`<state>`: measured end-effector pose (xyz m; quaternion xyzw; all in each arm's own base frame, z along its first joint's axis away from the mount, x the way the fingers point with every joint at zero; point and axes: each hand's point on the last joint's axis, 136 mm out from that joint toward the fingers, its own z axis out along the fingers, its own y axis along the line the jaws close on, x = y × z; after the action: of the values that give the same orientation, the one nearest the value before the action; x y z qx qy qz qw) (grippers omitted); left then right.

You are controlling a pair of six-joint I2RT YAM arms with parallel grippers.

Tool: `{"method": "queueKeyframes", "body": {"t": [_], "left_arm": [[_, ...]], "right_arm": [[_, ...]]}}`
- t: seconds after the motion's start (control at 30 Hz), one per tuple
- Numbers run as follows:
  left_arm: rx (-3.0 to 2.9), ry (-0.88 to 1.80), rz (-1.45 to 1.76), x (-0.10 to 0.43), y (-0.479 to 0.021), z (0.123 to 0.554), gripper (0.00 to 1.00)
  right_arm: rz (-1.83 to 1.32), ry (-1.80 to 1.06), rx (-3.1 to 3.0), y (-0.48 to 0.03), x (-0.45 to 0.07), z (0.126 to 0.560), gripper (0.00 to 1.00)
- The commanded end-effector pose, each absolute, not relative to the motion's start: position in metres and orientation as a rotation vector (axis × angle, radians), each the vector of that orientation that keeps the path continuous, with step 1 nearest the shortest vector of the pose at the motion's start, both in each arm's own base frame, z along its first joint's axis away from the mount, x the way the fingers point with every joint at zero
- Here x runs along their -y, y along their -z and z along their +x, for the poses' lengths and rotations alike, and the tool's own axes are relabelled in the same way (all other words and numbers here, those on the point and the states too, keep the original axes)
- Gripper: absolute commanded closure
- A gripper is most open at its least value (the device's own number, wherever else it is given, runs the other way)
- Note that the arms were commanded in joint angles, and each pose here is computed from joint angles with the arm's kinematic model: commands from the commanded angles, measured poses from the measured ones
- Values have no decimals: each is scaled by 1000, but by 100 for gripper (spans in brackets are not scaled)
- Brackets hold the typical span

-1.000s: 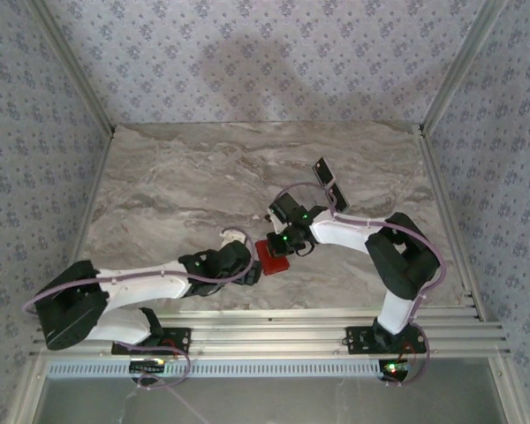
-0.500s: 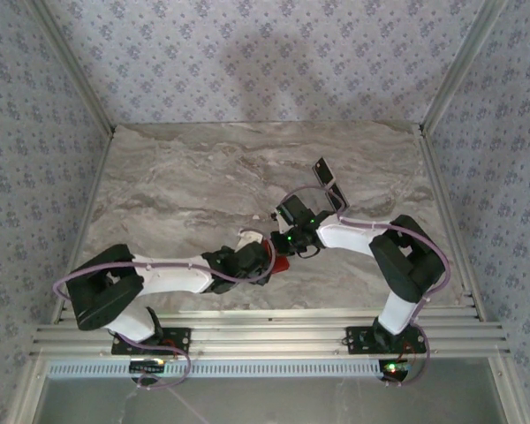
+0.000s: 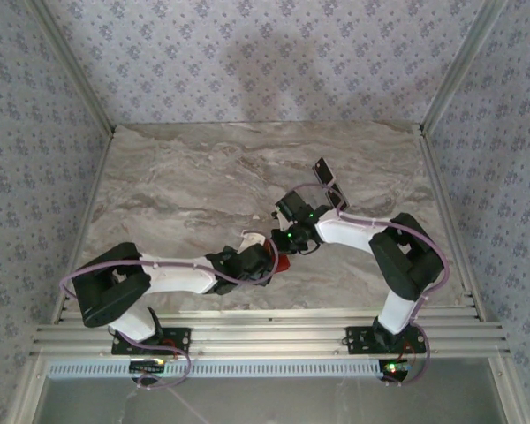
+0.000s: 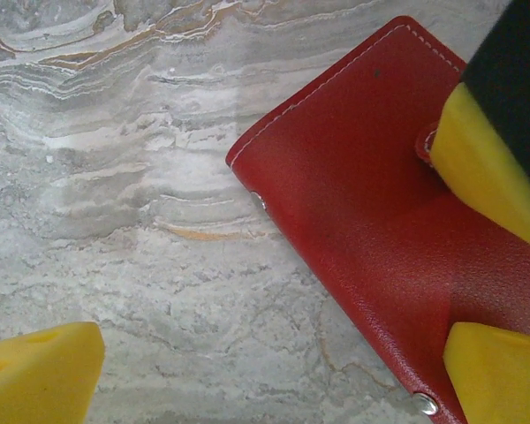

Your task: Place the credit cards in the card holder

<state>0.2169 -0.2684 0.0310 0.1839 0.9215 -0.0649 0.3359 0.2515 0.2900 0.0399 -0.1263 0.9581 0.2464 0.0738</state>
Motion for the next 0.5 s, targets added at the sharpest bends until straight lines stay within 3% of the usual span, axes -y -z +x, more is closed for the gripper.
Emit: {"method": "queueKeyframes", "body": {"t": [0.0, 0.27, 0.47], "left_arm": [[-2428, 80, 546, 249, -14, 208, 0], [-2421, 114, 515, 242, -14, 205, 0], [-2401, 151, 488, 237, -18, 206, 0]], "right_arm": [[-403, -676, -2931, -46, -283, 249, 84], [-424, -684, -2857, -80, -287, 260, 71], [-447, -508, -2874, -73, -273, 262, 64]]}}
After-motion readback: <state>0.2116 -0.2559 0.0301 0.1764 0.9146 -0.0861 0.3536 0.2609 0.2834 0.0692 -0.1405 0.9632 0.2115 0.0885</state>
